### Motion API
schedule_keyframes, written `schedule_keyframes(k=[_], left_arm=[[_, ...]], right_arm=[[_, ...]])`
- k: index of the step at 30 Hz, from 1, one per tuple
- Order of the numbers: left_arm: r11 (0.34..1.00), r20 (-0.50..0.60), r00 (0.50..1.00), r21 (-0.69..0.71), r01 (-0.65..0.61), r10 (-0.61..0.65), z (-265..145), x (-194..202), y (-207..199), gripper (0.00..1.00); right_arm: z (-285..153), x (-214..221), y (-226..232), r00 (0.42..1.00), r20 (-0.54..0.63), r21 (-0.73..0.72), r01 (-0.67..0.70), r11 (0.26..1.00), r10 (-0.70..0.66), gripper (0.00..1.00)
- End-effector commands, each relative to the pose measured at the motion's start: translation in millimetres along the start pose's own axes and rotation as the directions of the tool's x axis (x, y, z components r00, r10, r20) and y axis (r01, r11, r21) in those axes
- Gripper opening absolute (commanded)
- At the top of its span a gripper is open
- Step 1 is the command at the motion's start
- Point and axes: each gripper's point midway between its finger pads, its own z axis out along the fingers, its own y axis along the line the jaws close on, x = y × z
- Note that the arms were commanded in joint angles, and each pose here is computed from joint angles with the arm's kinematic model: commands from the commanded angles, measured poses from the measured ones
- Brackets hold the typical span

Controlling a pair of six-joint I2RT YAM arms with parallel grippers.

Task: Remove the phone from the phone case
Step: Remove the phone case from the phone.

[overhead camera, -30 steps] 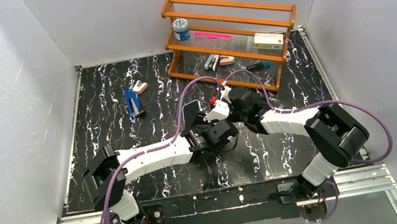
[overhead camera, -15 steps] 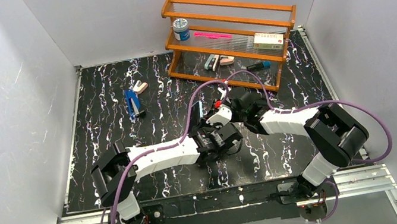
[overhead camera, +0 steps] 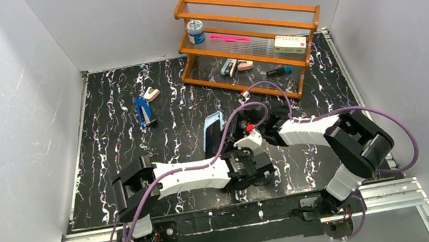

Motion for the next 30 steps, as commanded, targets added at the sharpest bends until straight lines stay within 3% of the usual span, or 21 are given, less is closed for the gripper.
schedule_keyframes(k=[1, 8, 19, 30], left_arm=[[0.994, 0.052, 0.993, 0.032, 0.106, -0.107, -27, -18, -4, 0.00], [0.990, 0.080, 0.988, -0.027, 0.136, -0.133, -32, -19, 31, 0.00], [0.978, -0.036, 0.981, -0.095, 0.185, -0.189, 18, 11, 86, 0.00], [0.988, -0.108, 0.990, -0.135, 0.074, -0.089, 78, 21, 79, 0.00]], right_arm=[[7, -54, 32, 0.982, 0.188, -0.058, 0.026, 0.998, -0.015, 0.01], [8, -76, 1, 0.971, 0.238, 0.019, 0.001, 1.000, -0.006, 0.01], [-13, -98, -50, 0.957, 0.290, 0.125, -0.014, 0.992, -0.023, 0.01], [-12, -76, -52, 0.980, 0.195, 0.073, 0.033, 0.997, -0.047, 0.01]])
